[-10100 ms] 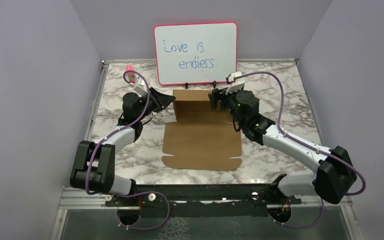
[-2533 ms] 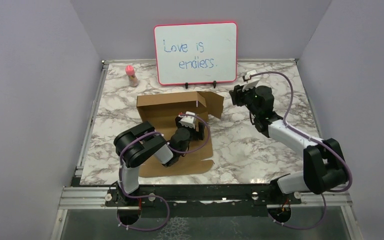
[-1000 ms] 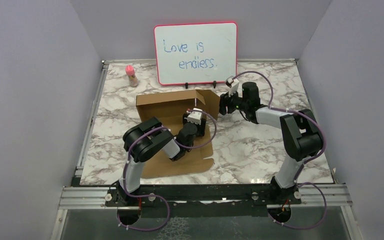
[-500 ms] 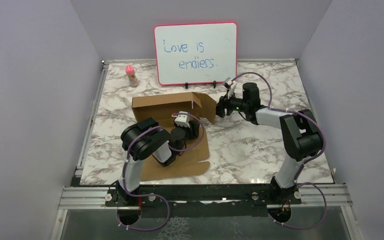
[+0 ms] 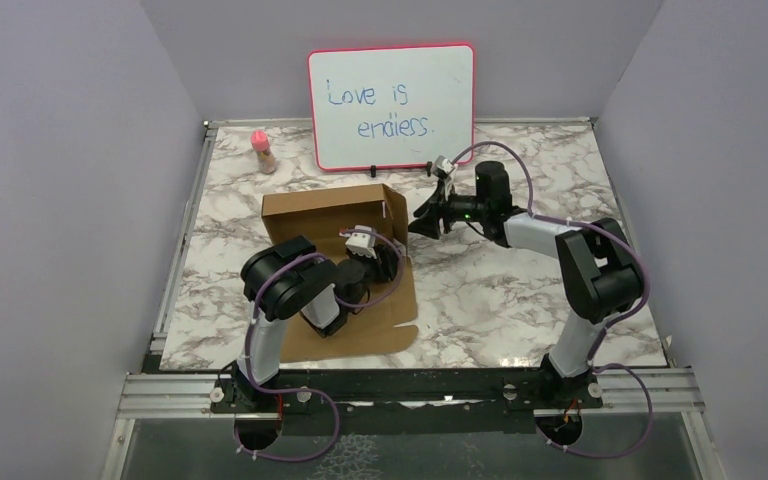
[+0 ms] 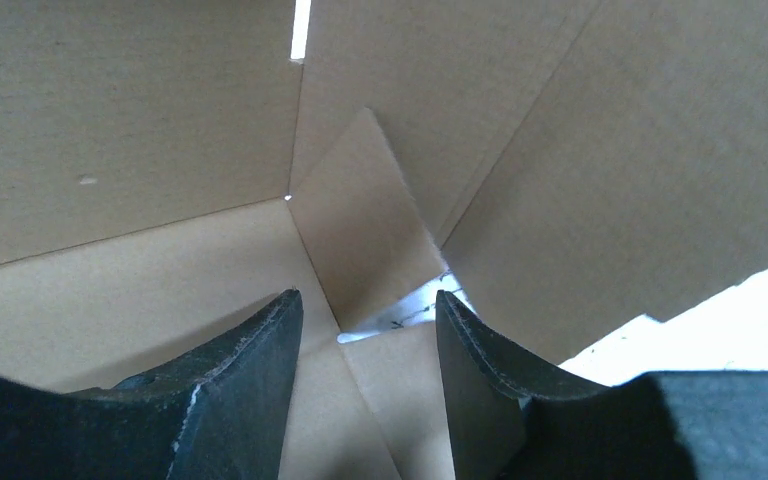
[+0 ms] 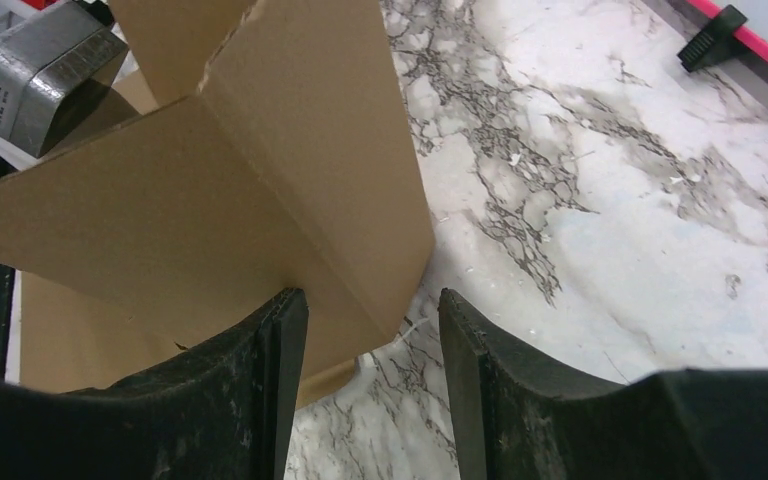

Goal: Fold the paper box

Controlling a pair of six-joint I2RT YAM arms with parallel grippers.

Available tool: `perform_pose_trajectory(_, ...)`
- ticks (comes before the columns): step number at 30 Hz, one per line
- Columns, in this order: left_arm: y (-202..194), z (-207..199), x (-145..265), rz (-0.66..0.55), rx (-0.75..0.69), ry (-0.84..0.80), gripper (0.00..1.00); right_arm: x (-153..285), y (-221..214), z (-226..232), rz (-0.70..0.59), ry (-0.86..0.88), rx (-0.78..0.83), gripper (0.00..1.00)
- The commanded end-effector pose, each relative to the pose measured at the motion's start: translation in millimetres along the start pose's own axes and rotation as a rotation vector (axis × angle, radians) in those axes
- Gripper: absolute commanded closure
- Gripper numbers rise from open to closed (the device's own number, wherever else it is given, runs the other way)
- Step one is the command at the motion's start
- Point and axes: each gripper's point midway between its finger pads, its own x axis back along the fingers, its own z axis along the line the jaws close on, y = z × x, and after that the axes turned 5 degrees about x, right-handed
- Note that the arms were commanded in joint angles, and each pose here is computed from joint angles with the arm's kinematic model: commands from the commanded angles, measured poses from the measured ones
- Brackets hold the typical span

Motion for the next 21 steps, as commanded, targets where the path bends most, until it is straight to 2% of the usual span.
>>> perform_pose_trajectory(1,-4.3,-12.2,8.6,0.022,0.047,-0.071,0.47,-10.8,4.4,10.1,-0.009,0.074,0.023,0.43)
perform_pose_trajectory(11,0.2,-14.9,17.7,0.015,0.054,-0.097,0.47,-19.9,-13.2,16.7,0.003,0.086,0.002,0.44)
perform_pose_trajectory(15,7.0,-14.4,24.4,0.002,0.058,-0.095,0.40,-20.6,-17.0,16.0,0.008,0.077,0.000,0.44)
perform_pose_trajectory(21,16.6,-15.3,33.9,0.002,0.067,-0.088,0.36,-20.1,-16.2,17.3,0.006,0.082,0.006,0.44)
